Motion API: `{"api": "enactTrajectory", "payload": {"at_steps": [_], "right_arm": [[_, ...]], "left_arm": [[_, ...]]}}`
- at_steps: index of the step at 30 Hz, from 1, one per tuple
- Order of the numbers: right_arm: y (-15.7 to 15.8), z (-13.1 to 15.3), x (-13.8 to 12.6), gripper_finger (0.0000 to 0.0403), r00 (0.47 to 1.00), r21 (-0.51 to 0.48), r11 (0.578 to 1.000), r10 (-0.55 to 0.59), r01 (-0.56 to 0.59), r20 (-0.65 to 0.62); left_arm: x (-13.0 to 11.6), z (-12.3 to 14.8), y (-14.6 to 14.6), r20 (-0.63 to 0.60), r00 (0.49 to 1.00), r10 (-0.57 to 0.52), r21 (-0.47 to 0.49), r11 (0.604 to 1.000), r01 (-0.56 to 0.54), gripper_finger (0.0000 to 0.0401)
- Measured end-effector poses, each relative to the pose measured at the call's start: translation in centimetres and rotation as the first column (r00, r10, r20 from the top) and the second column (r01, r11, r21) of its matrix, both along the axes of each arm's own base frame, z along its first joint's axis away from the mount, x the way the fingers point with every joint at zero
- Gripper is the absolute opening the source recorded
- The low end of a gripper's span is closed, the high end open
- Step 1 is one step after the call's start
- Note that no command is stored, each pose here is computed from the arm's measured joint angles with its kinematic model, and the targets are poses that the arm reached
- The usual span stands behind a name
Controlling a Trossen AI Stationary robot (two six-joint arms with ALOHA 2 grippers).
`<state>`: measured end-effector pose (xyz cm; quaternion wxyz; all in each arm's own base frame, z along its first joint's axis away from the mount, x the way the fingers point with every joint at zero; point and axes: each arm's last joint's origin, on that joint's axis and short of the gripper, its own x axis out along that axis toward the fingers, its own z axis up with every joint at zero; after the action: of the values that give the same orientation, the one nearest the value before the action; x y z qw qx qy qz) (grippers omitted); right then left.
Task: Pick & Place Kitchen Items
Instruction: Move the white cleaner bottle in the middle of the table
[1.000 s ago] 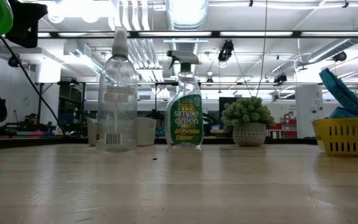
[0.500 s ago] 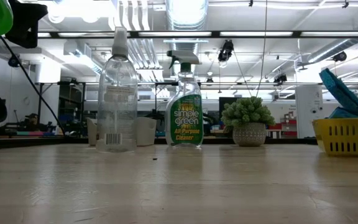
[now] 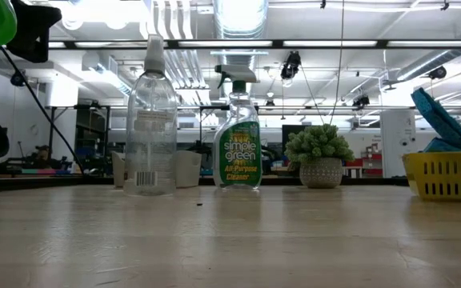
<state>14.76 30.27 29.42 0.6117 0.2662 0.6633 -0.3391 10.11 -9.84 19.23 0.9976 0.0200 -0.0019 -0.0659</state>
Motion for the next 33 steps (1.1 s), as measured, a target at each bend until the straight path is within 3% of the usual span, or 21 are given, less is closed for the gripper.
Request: {"api": "enactTrajectory", "payload": {"at_steps": [10, 17, 21, 28, 33], "right_arm": [[0.2, 0.1, 0.1, 0.0107, 1.0, 0.03, 1.0, 0.007, -0.008, 0.004], [0.2, 0.1, 0.2, 0.0108, 0.998, 0.019, 0.998, 0.057, -0.057, 0.039], [0.2, 0.2, 0.4, 0.0108, 0.987, -0.023, 0.995, 0.098, -0.096, 0.129], [-0.2, 0.3, 1.4, 0.0108, 0.905, -0.204, 0.963, 0.237, -0.173, 0.353], [-0.8, 0.3, 2.4, 0.0108, 0.838, -0.337, 0.914, 0.358, -0.224, 0.413]], "left_arm": [[0.0, 0.0, 0.0, 0.0, 1.0, 0.0, 0.0, 1.0, 0.0, 0.0254], [0.0, 0.0, 0.0, 0.0, 1.0, 0.0, 0.001, 1.0, 0.0, 0.0254], [0.0, 0.0, 0.0, 0.0, 1.0, 0.0, 0.001, 1.0, 0.0, 0.0254], [0.0, 0.0, 0.0, -0.003, 1.0, 0.0, 0.005, 1.0, 0.0, 0.0254], [0.0, 0.0, 0.0, -0.002, 1.0, 0.0, 0.007, 1.0, 0.0, 0.0254]]}}
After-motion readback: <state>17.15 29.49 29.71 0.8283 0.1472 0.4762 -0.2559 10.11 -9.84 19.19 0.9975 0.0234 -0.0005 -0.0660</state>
